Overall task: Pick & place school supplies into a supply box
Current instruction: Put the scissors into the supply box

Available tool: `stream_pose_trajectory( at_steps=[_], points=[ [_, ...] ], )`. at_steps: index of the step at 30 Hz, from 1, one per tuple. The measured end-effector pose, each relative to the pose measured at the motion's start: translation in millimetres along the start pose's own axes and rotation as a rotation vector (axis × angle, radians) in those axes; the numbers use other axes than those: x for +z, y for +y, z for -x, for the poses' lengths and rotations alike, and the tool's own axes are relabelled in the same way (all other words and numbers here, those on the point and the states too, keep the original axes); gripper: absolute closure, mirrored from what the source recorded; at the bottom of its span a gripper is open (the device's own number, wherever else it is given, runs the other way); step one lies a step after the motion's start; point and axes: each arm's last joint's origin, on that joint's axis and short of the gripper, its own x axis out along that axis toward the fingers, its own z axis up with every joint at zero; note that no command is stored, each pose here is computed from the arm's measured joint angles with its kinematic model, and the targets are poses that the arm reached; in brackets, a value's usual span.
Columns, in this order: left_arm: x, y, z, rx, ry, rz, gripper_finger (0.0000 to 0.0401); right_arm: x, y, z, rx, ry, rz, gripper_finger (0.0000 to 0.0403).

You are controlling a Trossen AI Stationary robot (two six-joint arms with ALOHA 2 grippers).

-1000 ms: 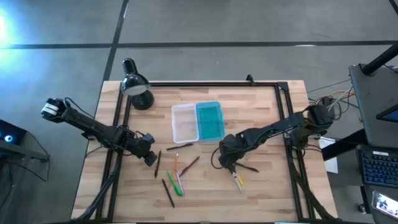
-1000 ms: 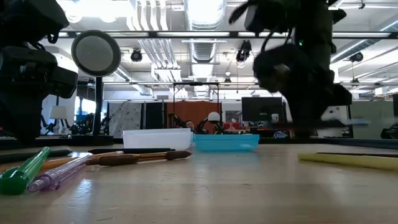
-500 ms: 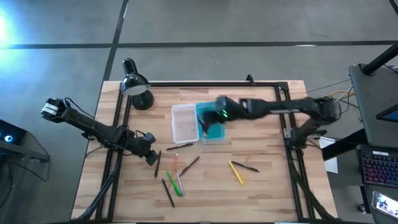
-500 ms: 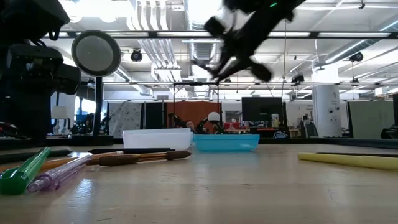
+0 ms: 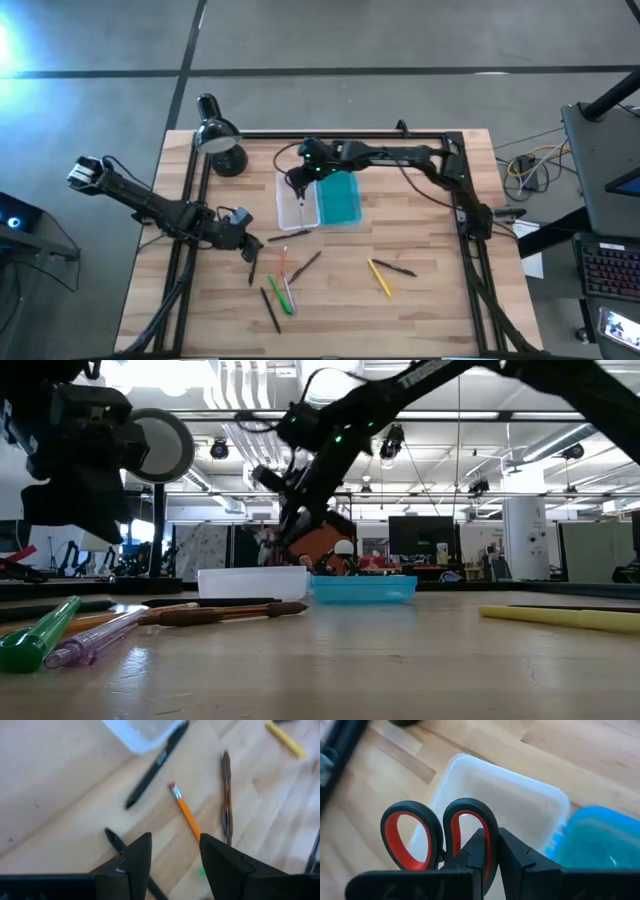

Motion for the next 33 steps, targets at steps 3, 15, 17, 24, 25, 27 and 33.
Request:
stream_pose_trajectory(
  at_steps=[3, 15, 17, 24, 25, 27, 33],
  points=[
    [1, -1, 1, 0.006, -0.019, 0.012, 0.0250, 5, 2, -17, -0.020, 0.022, 0.050, 0.0381],
    [0, -1, 1, 0.003, -0.009, 0.089, 0.0250, 32, 22, -14, -0.016, 0.004, 0.207, 0.0380],
    [0, -1, 1, 0.003, -0.009, 0.096, 0.0250, 41, 24, -2, -0.002, -0.029, 0.233, 0.0380],
    [1, -1, 1, 0.004, -0.034, 0.110, 0.0250, 53, 9, 1, -0.079, -0.061, 0.294, 0.0379],
    [1, -1, 1, 0.001, -0.038, 0.112, 0.0250, 50, 7, -4, -0.088, -0.048, 0.297, 0.0379],
    [2, -1, 1, 0.001, -0.039, 0.113, 0.0250, 42, 1, -16, -0.108, -0.006, 0.311, 0.0379],
    [2, -2, 1, 0.001, -0.052, 0.115, 0.0250, 24, -5, -33, -0.113, 0.069, 0.353, 0.0367]
  ],
)
